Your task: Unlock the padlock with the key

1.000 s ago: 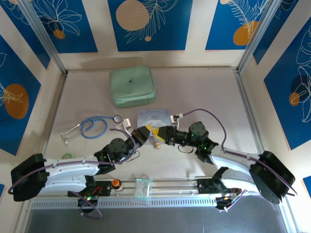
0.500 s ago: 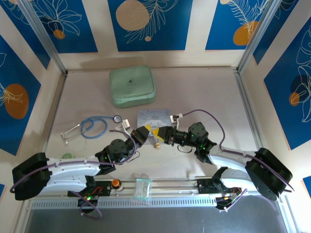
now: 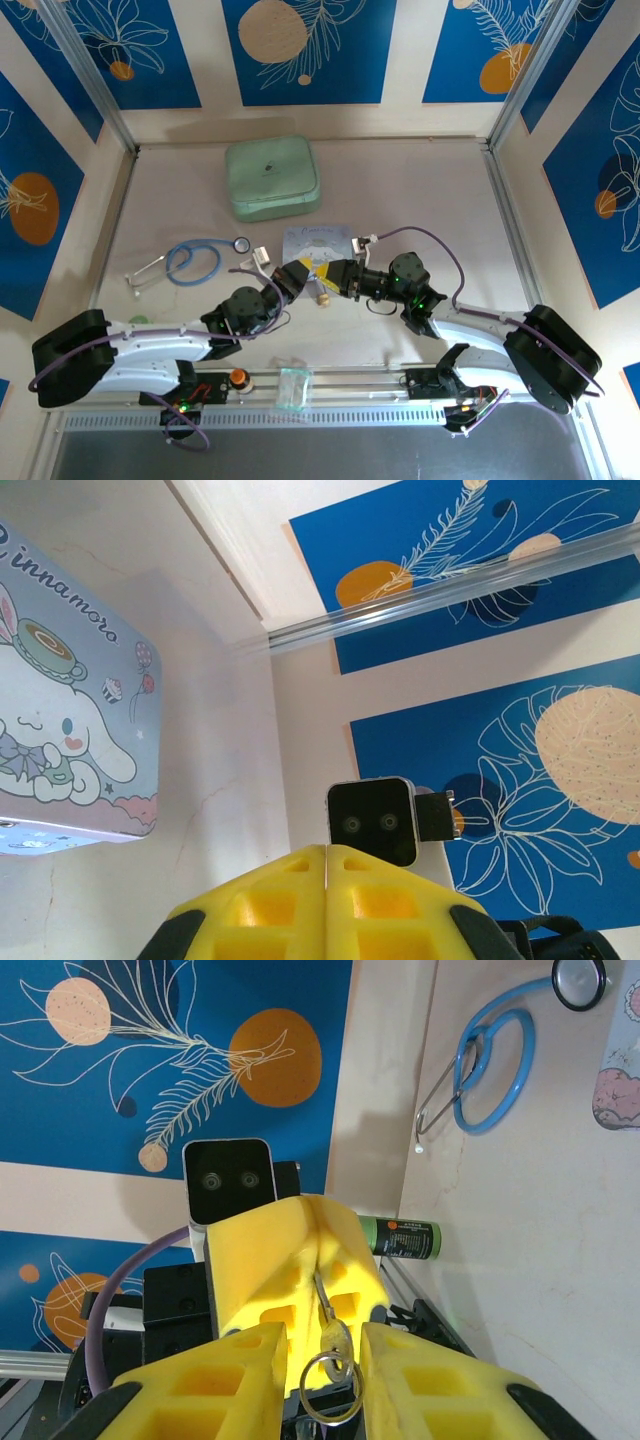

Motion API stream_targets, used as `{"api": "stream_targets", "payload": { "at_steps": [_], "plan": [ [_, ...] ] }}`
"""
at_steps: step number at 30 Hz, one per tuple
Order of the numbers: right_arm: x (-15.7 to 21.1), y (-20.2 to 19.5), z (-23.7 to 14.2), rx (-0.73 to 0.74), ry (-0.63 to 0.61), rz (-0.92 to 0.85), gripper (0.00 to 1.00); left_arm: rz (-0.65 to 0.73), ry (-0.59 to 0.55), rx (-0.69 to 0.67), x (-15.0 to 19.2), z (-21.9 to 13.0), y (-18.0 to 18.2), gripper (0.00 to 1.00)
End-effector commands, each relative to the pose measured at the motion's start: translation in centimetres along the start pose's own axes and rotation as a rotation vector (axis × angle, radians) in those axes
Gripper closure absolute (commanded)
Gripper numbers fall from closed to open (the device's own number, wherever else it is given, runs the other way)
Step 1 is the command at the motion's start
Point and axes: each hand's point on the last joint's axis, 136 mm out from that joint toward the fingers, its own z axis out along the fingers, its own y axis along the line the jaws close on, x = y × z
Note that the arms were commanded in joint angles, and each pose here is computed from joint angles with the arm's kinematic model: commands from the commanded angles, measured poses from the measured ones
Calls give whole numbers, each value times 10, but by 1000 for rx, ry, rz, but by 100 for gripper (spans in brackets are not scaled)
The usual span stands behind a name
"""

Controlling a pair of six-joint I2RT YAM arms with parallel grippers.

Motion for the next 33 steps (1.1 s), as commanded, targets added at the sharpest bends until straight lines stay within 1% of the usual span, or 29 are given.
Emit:
{"api": "stream_targets", "payload": {
  "at_steps": [1,7,8,10,15,17,24,25,26,28,29,30,32,33],
  "plan": [
    [2,-2,0,1,-1,5,77,-29,-41,35,-8,0,-8,100],
    [1,-7,1,14,-2,19,81,-26,-41,35,-8,2,-10,100],
    [1,-8,1,16,-2,21,83,-26,-38,34,-7,3,-9,100],
    [1,-10,2,21,-1,29,92,-28,-33,34,-6,3,-10,100],
    [0,-15,2,28,-8,42,95,-43,-26,35,-3,5,-7,100],
    [0,-16,2,28,-10,44,100,-48,-26,40,-3,5,-8,100],
    [-1,-17,-1,31,-26,44,100,-40,-24,26,-2,3,-2,100],
    [-1,-17,-2,34,-25,42,100,-39,-30,20,-3,2,1,95],
    [0,-18,-2,39,-25,40,100,-36,-34,14,-4,2,3,83],
    [1,-22,-5,58,-25,35,100,-26,-43,-9,-6,-1,9,54],
    [1,-25,-7,71,-26,32,100,-18,-45,-26,-7,-1,12,44],
    [1,-28,-10,87,-27,30,100,0,-45,-44,-7,-2,14,36],
    [1,-35,-15,128,-29,35,100,65,-44,-86,-10,-4,17,25],
    [1,-40,-19,151,-30,37,100,92,-38,-128,-11,-6,21,21]
  ]
}}
